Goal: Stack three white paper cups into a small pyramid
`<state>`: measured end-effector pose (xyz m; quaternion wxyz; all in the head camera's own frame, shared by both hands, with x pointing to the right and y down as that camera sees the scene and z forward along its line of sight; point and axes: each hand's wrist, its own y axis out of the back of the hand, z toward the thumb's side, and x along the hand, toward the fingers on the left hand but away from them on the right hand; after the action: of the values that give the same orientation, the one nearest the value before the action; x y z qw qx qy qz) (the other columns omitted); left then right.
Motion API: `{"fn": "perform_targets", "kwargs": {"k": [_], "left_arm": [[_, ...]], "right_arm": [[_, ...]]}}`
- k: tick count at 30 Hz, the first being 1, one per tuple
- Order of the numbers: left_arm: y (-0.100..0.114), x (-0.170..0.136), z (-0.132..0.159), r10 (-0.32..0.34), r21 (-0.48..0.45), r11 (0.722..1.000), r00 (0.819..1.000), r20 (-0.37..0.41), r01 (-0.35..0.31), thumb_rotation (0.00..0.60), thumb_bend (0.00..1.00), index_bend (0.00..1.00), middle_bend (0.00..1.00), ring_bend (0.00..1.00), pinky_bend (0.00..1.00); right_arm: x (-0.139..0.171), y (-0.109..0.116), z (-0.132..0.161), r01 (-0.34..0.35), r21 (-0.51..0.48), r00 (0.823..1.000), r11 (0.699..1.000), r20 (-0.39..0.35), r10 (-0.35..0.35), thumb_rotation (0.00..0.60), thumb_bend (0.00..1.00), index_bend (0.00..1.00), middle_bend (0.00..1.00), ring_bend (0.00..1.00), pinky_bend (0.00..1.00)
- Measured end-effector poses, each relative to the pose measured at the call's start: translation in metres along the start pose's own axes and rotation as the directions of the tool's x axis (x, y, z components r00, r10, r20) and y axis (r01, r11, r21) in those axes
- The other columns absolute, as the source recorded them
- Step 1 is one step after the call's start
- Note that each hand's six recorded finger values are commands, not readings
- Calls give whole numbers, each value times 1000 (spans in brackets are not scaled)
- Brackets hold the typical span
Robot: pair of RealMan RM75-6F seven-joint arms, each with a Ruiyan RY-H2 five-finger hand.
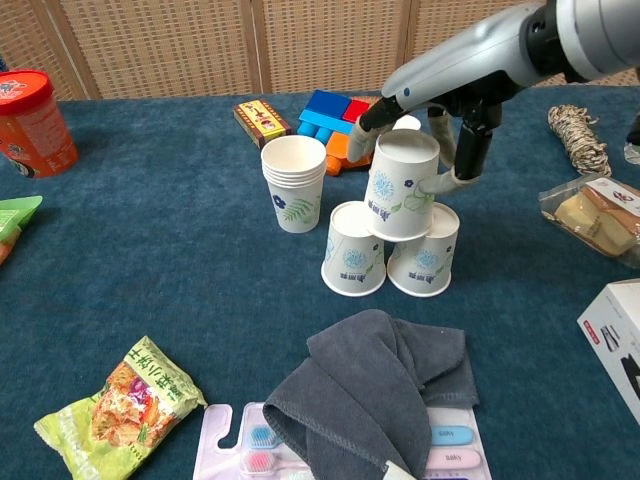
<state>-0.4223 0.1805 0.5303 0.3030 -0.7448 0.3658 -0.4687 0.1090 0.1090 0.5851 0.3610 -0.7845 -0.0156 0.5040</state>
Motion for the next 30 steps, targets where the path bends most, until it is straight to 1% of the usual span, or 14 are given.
{"fn": "perform_targets", "kwargs": {"k": [5,9,12,19,24,30], "left_arm": [[1,-1,0,3,3,1000,1000,0,-3,600,468,0,0,0,41],[1,-2,0,2,4,1000,1000,0,-2,600,468,0,0,0,39],[1,-2,0,-3,5,1000,1000,-1,3,600,468,0,0,0,33],[1,-2,1,-3,7,1000,1000,1,3,600,468,0,0,0,32],[2,-2,2,-5,17,1000,1000,4,5,600,470,0,0,0,31],[7,-2,3,7,27,1000,1000,2,-7,600,469,0,0,0,32]], "right_arm": [[2,1,-2,-3,6,1000,1000,10,3,600,485,59,96,1,332],[3,2,-5,-3,8,1000,1000,18,3,600,481,27,81,0,296],[3,3,-7,-2,11,1000,1000,23,2,600,478,4,67,0,250],[7,6,-15,9,18,999,1000,42,-10,600,480,0,63,0,183],[11,5,-24,6,27,998,1000,64,-8,600,478,0,41,0,121],[16,3,-36,1,27,996,1000,93,-3,600,479,0,37,0,104]]}}
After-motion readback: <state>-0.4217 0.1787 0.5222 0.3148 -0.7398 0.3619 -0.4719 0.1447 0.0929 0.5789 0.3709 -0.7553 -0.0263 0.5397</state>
